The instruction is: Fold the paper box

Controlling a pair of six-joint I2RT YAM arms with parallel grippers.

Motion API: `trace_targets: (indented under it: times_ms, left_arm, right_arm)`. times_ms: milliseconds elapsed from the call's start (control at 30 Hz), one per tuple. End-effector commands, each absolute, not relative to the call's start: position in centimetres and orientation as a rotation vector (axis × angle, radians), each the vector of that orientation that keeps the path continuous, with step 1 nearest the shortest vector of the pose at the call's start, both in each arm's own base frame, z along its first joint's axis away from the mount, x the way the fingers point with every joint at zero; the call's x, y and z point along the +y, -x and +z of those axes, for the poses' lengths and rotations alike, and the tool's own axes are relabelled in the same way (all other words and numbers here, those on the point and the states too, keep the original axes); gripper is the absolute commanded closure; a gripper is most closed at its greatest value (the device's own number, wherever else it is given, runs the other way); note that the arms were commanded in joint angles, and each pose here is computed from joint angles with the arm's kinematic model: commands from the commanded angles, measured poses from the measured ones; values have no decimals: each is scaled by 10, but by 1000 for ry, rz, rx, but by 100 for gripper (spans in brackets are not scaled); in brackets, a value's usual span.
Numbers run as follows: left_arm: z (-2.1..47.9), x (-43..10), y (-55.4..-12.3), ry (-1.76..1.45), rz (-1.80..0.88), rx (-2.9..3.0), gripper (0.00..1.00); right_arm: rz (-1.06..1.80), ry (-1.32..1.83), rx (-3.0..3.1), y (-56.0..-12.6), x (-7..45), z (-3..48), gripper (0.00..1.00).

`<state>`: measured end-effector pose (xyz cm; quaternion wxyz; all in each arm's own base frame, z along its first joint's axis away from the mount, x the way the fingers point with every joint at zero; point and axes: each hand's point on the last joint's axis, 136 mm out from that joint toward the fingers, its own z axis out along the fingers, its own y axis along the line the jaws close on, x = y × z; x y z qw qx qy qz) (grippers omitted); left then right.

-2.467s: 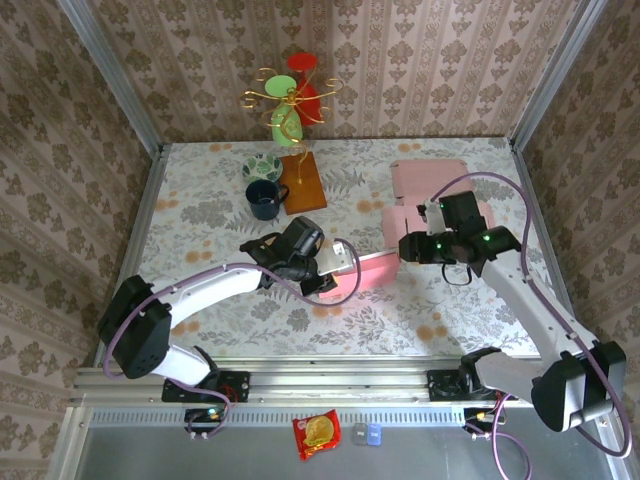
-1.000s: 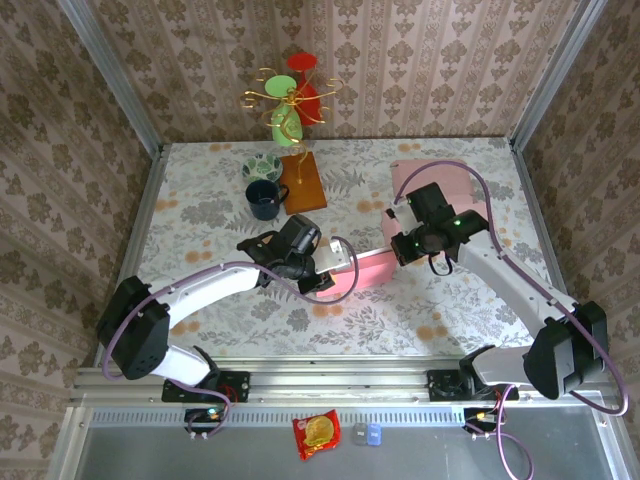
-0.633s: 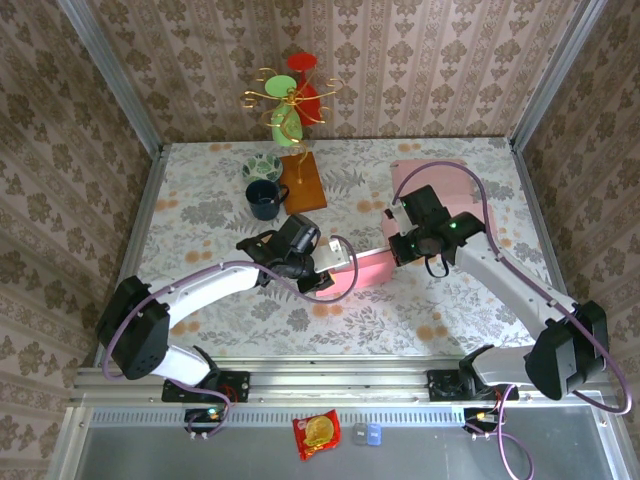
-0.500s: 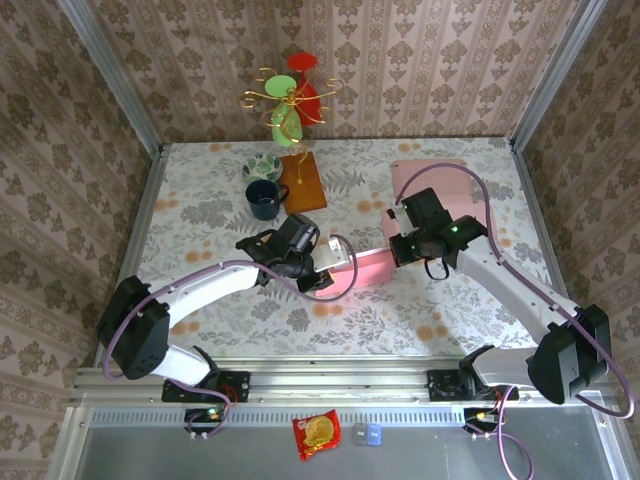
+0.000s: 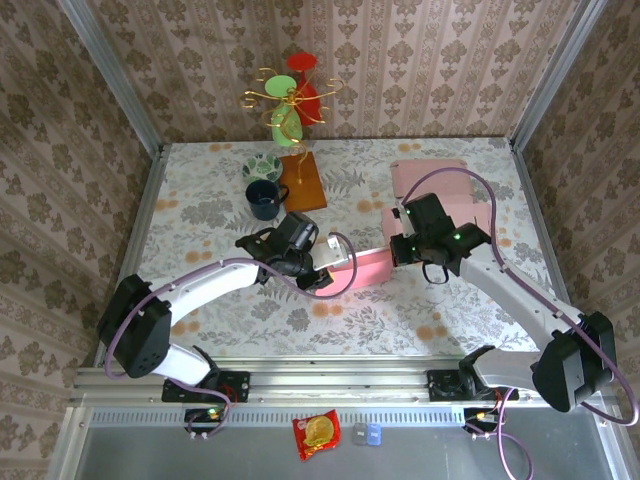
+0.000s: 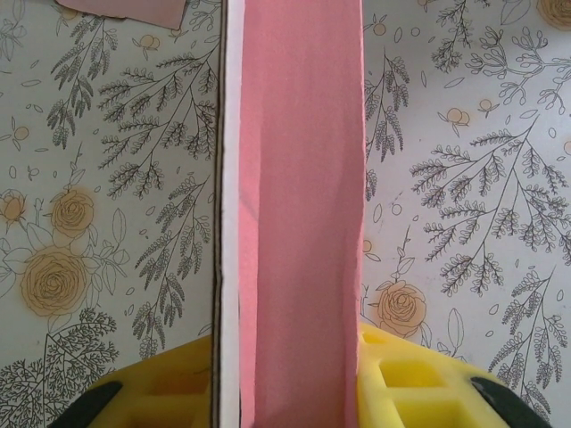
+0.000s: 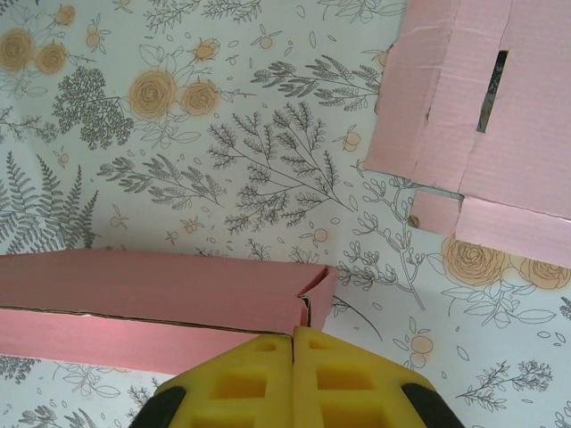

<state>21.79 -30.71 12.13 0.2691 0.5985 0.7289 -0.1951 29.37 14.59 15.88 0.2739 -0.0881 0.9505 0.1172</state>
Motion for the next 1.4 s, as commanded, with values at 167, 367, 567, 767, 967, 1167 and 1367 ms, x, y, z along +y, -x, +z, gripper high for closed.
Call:
trace_targets:
  times_ms: [167, 367, 567, 767, 967, 1167, 1367]
  left_arm:
    - [126, -304, -229, -1551, -536, 2018, 79]
    - [126, -303, -231, -1527, -545, 2034, 75]
    - [133, -299, -234, -1469, -548, 2045, 63]
    - [145, -290, -234, -1355, -578, 2061, 56]
    - [151, -282, -235, -1273, -590, 2079, 52]
    - [169, -267, -245, -1105, -619, 2108, 51]
    - [183, -237, -254, -807, -702, 2278, 61]
  right_arm:
    - [261, 207, 2542, -283, 138, 144, 100]
    - [213, 205, 2471, -282, 138, 141, 100]
    - [183, 177, 2446, -286, 138, 148, 100]
    - [170, 162, 2451, -287, 141, 147, 100]
    - [147, 146, 2444, -288, 145, 149, 100]
    - [127, 130, 2447, -286, 147, 148, 100]
    - [111, 115, 2449, -286, 148, 149, 100]
